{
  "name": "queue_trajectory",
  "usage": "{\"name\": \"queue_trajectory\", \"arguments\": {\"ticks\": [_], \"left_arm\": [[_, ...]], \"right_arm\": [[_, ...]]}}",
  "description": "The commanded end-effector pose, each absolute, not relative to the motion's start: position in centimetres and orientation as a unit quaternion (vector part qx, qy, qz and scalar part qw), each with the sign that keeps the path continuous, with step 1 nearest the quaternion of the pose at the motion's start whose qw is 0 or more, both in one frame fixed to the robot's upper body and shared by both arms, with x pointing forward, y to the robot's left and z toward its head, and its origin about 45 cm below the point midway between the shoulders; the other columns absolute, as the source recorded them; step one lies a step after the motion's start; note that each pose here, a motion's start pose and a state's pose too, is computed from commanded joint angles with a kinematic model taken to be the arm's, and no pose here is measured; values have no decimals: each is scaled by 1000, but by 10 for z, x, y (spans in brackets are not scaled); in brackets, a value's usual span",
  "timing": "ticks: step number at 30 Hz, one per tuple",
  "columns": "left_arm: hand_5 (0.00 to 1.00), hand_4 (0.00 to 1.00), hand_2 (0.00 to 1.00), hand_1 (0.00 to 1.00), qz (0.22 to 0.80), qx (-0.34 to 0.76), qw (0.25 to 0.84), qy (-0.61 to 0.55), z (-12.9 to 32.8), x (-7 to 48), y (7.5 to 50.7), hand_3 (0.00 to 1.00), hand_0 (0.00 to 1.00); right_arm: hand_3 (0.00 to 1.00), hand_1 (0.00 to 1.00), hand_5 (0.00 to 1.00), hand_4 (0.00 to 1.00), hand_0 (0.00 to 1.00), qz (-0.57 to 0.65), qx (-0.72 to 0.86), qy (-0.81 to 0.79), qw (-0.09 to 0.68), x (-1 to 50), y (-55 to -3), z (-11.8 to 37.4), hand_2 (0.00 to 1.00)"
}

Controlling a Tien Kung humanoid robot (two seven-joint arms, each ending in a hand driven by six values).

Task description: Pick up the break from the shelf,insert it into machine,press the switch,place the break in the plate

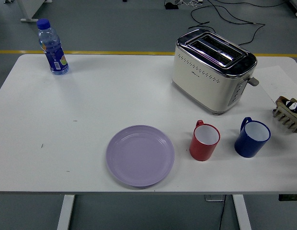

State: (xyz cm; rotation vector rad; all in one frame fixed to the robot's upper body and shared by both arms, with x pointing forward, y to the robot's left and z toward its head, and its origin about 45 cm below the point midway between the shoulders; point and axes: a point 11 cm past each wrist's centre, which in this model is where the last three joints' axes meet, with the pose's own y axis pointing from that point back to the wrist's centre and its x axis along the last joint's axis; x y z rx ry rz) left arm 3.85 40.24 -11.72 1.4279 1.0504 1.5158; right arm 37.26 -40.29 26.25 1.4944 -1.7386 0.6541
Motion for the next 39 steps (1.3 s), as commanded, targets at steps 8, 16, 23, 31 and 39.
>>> {"name": "queue_trajectory", "arguments": {"ticks": [8,16,23,31,39], "left_arm": [[998,382,622,592,597,563,394,414,-117,39,402,660,670],[998,381,621,592,598,562,394,413,-117,40,403,659,671],[998,383,617,591,600,561,394,413,-117,41,403,659,671],[998,383,619,591,601,560,393,413,-117,41,403,659,671],[998,386,620,591,600,560,394,413,-117,42,403,659,671]], "right_arm": [[983,916,156,835,998,248,589,-664,388,377,-395,253,964],[978,915,160,832,998,246,585,-651,416,386,-388,244,964],[968,901,163,830,986,259,562,-632,467,396,-388,236,957],[897,804,157,820,873,280,520,-621,516,406,-389,234,837],[768,651,135,774,701,282,505,-610,541,409,-388,231,658]]}}
